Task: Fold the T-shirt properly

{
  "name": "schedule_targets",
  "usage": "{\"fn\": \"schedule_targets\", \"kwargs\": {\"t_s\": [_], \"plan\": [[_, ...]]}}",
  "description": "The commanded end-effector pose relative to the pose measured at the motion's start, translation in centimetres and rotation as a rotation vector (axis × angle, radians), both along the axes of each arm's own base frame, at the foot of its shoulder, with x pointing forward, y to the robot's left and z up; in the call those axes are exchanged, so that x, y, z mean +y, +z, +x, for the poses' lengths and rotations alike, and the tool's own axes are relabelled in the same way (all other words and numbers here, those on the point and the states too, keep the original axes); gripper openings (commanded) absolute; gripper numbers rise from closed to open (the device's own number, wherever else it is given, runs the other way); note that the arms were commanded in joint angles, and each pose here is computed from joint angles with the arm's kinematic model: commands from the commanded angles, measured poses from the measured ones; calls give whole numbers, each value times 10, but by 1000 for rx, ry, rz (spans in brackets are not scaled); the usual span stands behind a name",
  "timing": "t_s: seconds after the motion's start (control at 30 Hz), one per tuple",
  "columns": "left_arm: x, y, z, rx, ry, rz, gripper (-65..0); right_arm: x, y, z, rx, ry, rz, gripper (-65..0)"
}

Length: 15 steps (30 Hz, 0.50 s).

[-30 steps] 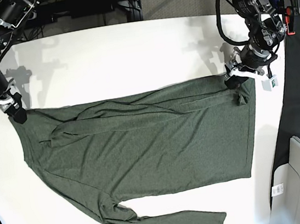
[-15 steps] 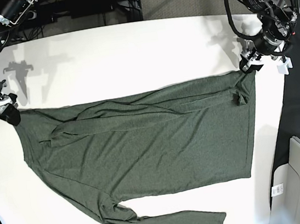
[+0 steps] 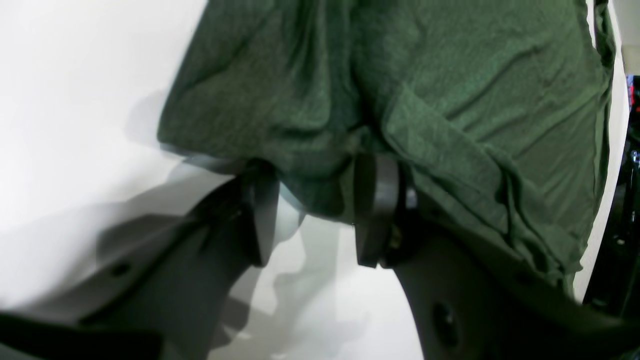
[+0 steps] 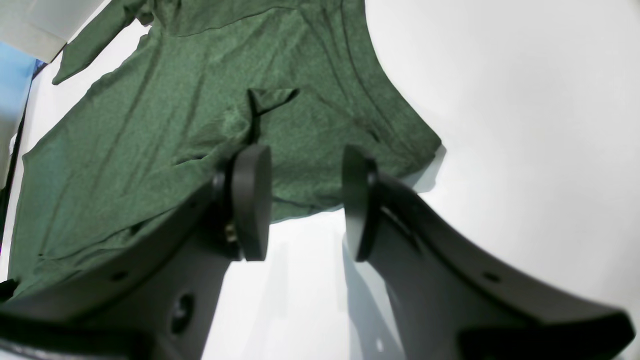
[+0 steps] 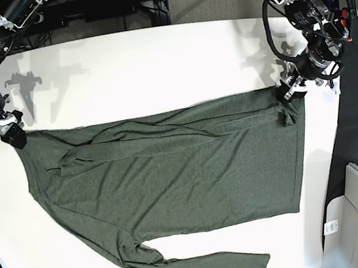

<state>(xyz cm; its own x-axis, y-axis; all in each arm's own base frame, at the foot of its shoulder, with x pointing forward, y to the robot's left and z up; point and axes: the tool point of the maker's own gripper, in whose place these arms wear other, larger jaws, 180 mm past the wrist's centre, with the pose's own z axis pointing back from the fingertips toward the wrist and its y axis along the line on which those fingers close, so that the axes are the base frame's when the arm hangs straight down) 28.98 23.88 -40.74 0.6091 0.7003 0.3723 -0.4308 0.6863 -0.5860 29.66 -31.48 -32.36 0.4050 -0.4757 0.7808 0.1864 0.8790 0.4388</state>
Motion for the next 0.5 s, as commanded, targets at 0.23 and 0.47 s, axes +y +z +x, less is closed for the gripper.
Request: {"fn": "schedule_targets", "kwargs": {"t_s": [0.23, 0.47], "plan": [[3, 11, 14, -35, 0, 22, -448, -11, 24, 0, -68, -18, -42, -410], [-7, 9, 15, -29, -40, 24, -650, -11, 22, -1, -62, -19, -42, -410]]}}
